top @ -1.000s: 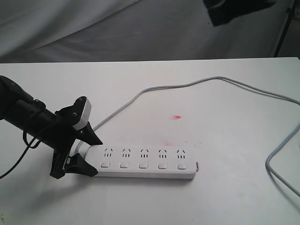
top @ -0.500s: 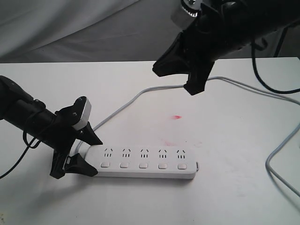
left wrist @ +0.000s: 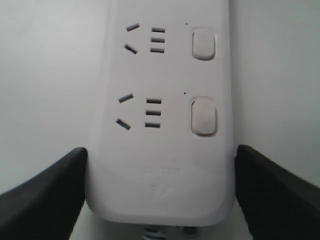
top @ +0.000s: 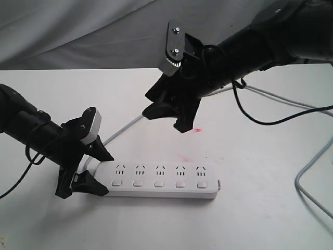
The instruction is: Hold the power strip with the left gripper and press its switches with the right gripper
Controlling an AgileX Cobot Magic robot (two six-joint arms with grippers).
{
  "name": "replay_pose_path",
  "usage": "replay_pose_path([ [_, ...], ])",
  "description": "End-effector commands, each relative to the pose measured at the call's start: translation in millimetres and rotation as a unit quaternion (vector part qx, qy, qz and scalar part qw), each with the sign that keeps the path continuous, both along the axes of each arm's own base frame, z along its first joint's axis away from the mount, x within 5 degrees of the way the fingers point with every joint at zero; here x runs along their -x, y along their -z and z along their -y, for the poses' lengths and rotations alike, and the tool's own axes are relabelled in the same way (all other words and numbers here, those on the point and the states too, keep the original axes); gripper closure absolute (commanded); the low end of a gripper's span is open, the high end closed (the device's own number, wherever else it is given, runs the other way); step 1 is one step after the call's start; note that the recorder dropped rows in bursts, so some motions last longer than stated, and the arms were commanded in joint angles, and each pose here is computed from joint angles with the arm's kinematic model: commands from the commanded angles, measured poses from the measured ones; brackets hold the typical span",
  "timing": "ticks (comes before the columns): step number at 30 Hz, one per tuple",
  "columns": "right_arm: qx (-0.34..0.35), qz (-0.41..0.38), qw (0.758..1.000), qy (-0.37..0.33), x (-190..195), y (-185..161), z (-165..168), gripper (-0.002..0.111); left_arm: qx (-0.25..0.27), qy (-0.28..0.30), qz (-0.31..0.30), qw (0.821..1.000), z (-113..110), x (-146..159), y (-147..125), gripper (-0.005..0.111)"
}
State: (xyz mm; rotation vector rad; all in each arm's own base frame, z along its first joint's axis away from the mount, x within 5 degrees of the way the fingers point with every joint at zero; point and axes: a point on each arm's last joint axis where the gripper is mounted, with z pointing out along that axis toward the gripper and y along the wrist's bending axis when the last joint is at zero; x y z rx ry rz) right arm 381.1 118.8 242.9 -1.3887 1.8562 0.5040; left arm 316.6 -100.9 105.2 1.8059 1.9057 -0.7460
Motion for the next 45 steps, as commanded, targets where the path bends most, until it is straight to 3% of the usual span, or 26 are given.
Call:
replay_pose_path([
  [1, 0.013, 0.009, 0.999, 0.034, -8.4, 12.2, -12.5, 0.019, 0.0, -0.001, -0.001, 1.0, 1.8, 0.8, 1.0, 0.093],
  [4, 0.062, 0.014, 0.997, 0.03, -8.5, 24.4, -20.7, 0.003, 0.0, -0.001, -0.001, 1.0, 1.8, 0.8, 1.0, 0.093],
  [15, 0.075, 0.007, 0.997, 0.021, -5.4, 32.1, -33.6, 0.003, 0.0, -0.001, -0.001, 1.0, 1.8, 0.8, 1.0, 0.093],
  [22, 0.037, -0.001, 0.999, 0.035, -5.8, 28.3, -39.1, 0.003, 0.0, -0.001, -0.001, 1.0, 1.8, 0.8, 1.0, 0.093],
  [34, 0.008, -0.004, 0.999, 0.04, -21.1, 69.5, -46.6, 0.003, 0.0, -0.001, -0.001, 1.0, 1.8, 0.8, 1.0, 0.093],
  [45, 0.009, -0.006, 1.0, -0.006, -12.2, 76.9, -66.2, 0.003, 0.0, -0.001, -0.001, 1.0, 1.8, 0.8, 1.0, 0.093],
])
